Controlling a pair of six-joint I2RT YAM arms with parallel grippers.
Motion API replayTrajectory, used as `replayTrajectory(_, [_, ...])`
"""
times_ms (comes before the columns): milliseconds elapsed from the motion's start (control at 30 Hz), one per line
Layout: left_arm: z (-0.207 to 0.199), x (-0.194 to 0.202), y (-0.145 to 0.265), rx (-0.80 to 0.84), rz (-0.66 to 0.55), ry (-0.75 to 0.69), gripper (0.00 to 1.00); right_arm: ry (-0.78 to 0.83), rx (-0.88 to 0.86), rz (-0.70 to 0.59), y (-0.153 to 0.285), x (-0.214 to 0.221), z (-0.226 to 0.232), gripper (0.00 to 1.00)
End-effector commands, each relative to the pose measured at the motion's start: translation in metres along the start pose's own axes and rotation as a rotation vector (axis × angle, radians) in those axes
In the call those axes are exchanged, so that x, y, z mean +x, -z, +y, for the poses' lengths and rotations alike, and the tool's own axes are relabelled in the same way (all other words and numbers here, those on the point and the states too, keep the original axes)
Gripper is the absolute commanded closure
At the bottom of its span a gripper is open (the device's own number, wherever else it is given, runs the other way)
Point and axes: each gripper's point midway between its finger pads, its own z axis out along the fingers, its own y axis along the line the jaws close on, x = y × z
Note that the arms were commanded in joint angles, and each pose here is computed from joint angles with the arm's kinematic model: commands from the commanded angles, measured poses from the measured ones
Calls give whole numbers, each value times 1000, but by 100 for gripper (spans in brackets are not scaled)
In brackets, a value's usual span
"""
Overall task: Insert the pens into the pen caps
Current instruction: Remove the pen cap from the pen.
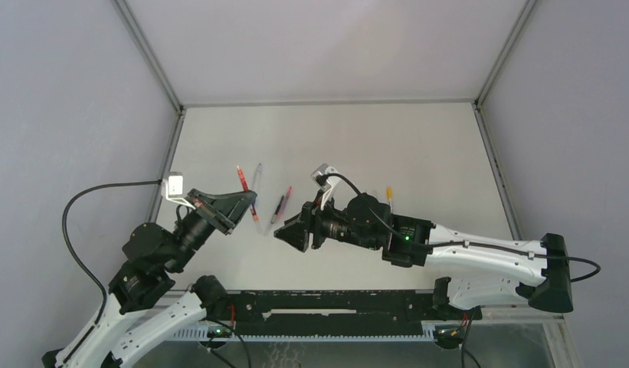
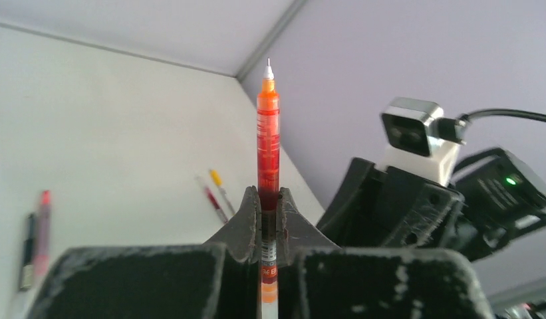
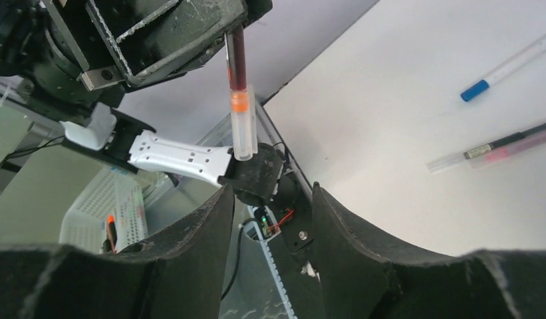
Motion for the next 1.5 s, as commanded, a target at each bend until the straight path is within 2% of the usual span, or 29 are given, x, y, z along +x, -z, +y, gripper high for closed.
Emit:
replayTrajectory(0, [30,-12,2,-205,-14,-58,100,-4,44,-63,4,-15,-5,45])
replayTrajectory(267, [60,-16,4,-402,-24,-83,100,47,95,-28,-28,-22,-6,45])
replayTrajectory(600, [78,-24,11,-511,-59,-122,100,43,114,10,-69,-21,-9,48])
replayTrajectory(1067, [83,-21,11,-531,-62,-115,100,75,124,52,-114,-14,-12,51])
replayTrajectory(1267, [84,-23,14,-528,-71,-112,100,76,112,65,-119,-12,-11,61])
replayTrajectory(1467, [85,-24,16,-535,-74,-118,100,76,118,77,-117,-9,-11,57])
